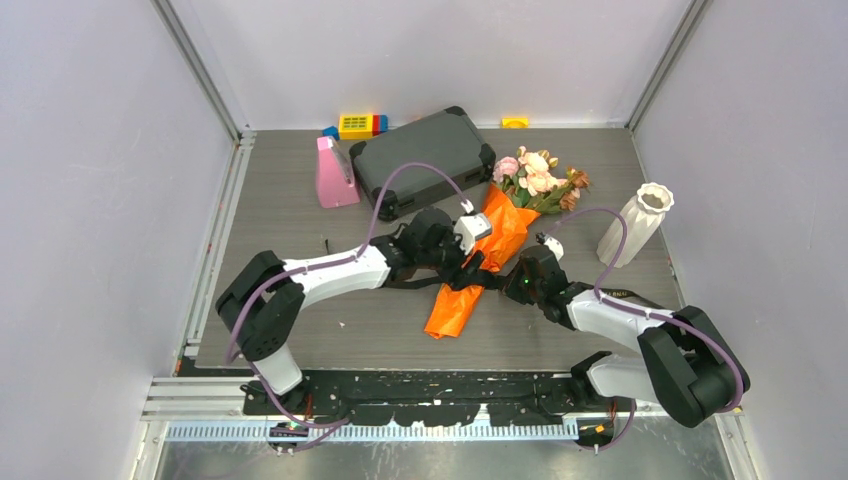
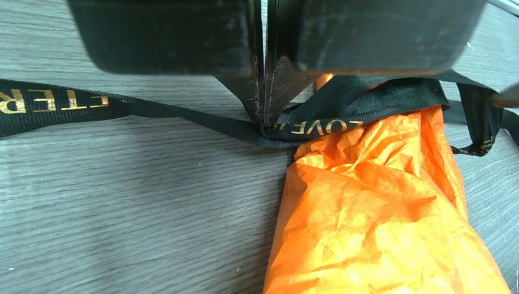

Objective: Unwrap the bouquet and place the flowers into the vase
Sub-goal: Untie the ribbon from the wrapping paper.

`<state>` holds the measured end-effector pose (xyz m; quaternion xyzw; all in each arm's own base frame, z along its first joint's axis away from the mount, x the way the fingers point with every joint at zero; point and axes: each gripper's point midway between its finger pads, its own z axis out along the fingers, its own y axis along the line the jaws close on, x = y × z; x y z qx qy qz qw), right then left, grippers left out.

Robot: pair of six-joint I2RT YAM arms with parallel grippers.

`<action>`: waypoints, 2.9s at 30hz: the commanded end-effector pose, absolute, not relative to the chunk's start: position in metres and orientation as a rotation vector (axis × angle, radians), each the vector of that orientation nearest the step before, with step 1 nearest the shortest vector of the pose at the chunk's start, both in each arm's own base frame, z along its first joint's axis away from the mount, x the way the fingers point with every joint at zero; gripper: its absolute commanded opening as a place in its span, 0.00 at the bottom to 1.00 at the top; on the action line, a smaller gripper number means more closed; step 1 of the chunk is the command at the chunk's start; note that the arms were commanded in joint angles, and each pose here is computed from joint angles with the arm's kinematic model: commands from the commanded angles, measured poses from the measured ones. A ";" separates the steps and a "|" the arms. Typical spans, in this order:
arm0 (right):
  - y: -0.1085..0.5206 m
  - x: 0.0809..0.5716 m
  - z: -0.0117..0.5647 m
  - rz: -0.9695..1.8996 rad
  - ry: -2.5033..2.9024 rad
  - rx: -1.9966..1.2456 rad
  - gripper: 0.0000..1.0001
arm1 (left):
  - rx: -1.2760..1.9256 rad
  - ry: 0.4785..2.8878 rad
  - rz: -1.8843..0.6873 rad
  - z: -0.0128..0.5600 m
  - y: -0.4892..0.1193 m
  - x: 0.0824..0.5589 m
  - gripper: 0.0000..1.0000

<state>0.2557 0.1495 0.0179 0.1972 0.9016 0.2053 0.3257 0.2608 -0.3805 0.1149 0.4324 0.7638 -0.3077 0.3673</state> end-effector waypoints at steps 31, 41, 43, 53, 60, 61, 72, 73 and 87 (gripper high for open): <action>0.150 0.255 0.008 0.516 2.397 0.509 0.00 | 1.184 1.999 -0.607 0.094 -0.371 0.266 0.20; 0.144 0.255 0.008 0.478 2.385 0.525 0.00 | 1.141 2.013 -0.605 0.096 -0.369 0.267 0.00; 0.139 0.255 0.007 0.443 2.389 0.540 0.00 | 1.124 2.017 -0.612 0.096 -0.368 0.266 0.00; 0.119 0.249 0.003 0.307 2.407 0.575 0.00 | 1.031 2.036 -0.666 0.100 -0.361 0.266 0.00; 0.115 0.248 0.003 0.287 2.400 0.591 0.00 | 0.949 2.026 -0.729 0.110 -0.356 0.271 0.00; 0.115 0.248 0.003 0.285 2.401 0.592 0.00 | 0.940 2.022 -0.735 0.113 -0.356 0.272 0.00; 0.112 0.248 0.003 0.266 2.398 0.605 0.00 | 0.794 2.070 -0.760 0.113 -0.335 0.285 0.00; 0.112 0.247 0.003 0.264 2.397 0.607 0.00 | 0.772 2.077 -0.763 0.112 -0.333 0.287 0.00; 0.101 0.246 0.007 0.225 2.350 0.669 0.00 | 0.285 2.254 -0.657 0.072 -0.264 0.311 0.00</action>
